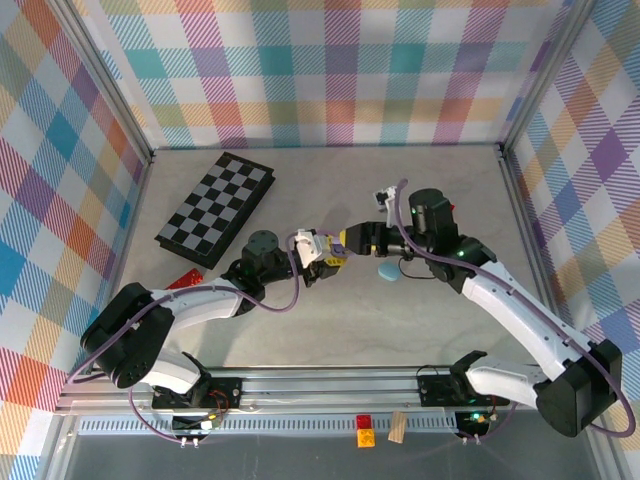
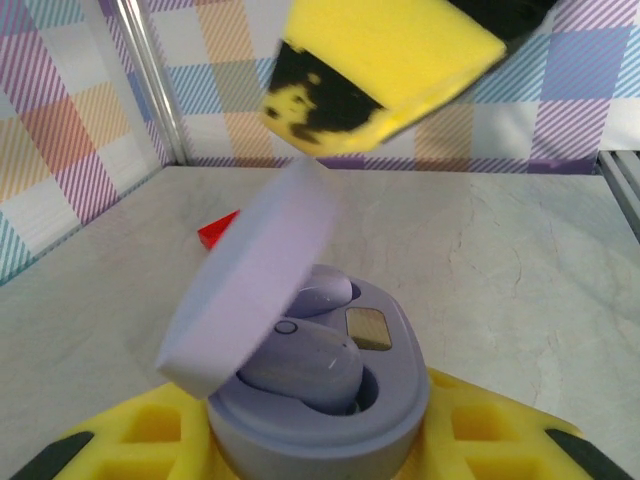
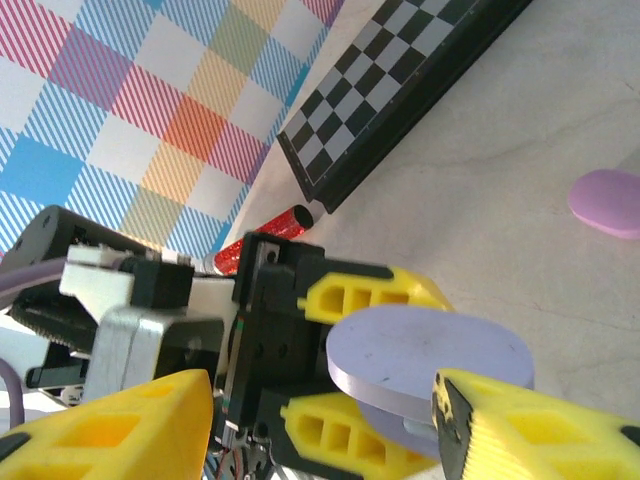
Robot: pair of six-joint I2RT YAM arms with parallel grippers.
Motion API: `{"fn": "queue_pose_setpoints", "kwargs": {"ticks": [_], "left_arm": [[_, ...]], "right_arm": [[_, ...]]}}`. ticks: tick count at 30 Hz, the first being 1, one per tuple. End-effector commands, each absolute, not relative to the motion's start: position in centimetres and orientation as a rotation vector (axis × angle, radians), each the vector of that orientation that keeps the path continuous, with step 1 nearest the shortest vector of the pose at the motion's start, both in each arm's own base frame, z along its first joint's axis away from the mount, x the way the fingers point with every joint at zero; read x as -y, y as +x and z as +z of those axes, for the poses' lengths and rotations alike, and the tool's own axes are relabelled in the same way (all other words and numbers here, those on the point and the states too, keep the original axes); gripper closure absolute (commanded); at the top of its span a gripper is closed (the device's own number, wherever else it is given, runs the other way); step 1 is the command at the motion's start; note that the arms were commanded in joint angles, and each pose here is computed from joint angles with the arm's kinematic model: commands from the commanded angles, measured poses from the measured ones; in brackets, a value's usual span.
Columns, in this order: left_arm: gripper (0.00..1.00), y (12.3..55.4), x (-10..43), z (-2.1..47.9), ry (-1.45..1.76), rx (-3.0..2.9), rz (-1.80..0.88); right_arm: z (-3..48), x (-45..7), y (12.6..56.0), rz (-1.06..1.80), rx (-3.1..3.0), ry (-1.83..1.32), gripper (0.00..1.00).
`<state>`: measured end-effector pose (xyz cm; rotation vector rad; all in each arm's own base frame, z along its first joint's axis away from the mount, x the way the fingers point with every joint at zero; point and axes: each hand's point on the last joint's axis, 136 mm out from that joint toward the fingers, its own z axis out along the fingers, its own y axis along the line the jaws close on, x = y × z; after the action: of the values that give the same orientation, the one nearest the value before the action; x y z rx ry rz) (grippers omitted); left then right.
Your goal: Insert wireless bluetooth earbuds into charging case
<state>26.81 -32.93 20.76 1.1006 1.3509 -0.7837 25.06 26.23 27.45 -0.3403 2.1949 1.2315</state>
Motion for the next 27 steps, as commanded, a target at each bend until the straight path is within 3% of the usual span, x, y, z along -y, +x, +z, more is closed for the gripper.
{"fn": "queue_pose_setpoints", "kwargs": {"ticks": [1,8,17,27], "left_arm": [[0.65,27.0,32.7,23.5,1.054,-1.276,-0.789],[0.65,26.8,32.5,24.4,1.027,-1.251,-0.808],[0.65,26.2,32.7,26.7,0.998,-1.174,-0.882],[0.66,25.9,32.8,27.0,1.007,-1.155,-0.894]], "right_arm": [[27.6,-25.7,24.7,1.239,-2.189,-0.303,0.4],[27.6,-24.9,25.1,1.27,-2.176,-0.193,0.37],[27.2,-25.7,25.0,1.596,-2.113,-0.096,0.31],[27.1,-27.1,25.4,1.752,-2.088,-0.088,0.58]]}}
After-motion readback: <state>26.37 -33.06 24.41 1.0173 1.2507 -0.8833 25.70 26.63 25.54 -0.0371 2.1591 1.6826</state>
